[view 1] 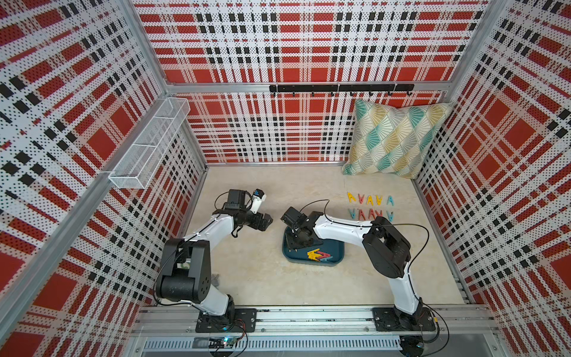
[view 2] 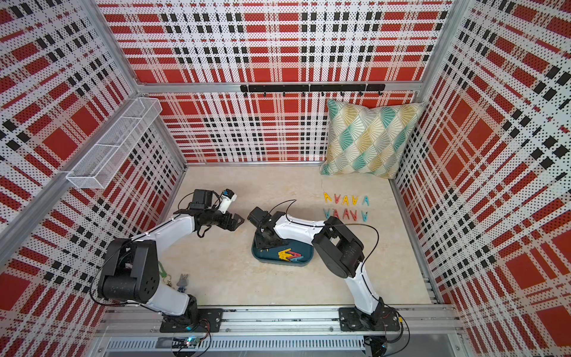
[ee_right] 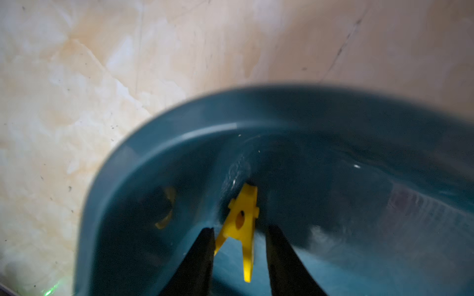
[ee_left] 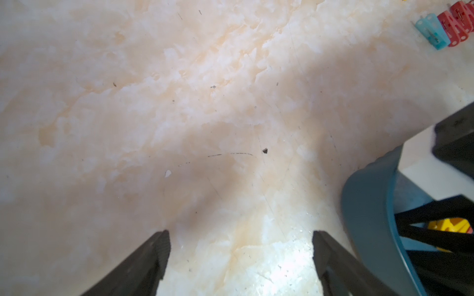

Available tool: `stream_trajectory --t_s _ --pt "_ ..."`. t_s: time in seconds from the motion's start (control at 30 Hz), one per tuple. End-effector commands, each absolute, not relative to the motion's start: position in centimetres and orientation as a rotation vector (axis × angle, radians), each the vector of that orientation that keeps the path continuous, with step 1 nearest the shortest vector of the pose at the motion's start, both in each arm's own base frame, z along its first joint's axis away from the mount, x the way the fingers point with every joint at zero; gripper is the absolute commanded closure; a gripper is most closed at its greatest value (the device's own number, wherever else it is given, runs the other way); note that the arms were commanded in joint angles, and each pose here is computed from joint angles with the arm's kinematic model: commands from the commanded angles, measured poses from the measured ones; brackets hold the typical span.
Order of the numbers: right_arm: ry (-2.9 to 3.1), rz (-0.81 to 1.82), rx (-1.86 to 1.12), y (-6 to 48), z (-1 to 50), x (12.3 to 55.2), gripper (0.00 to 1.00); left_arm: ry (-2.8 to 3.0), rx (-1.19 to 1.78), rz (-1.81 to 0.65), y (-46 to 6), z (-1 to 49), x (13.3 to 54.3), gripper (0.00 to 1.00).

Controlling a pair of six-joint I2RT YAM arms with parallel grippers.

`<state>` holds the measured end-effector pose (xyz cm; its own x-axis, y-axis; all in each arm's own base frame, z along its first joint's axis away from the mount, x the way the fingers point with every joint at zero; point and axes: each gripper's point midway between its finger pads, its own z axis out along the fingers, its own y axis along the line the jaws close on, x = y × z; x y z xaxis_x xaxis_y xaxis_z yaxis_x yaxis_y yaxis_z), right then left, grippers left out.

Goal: Take the clothespins out of the storage box
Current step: Pick up the clothespin from the storage box.

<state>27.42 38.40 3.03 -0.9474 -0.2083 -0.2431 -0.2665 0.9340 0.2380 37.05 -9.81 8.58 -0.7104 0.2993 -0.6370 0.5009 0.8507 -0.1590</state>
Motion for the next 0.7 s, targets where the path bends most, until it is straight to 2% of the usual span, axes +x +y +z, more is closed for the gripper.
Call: stream_trajectory --t_s 0.0,0.37,0.67 --pt "2.922 0.246 -0.344 36.7 1.0 27.1 0.65 2.378 0.571 -0.437 -9.7 9.2 37.0 0.08" --pt "2.868 0.255 -0.359 37.2 2.8 28.2 0.80 2.380 0.578 -0.451 -10.0 9.0 36.9 0.08" --pt "2.841 0.248 -0.375 37.3 3.7 28.6 0.83 2.389 0.577 -0.454 -10.0 8.7 36.8 0.08"
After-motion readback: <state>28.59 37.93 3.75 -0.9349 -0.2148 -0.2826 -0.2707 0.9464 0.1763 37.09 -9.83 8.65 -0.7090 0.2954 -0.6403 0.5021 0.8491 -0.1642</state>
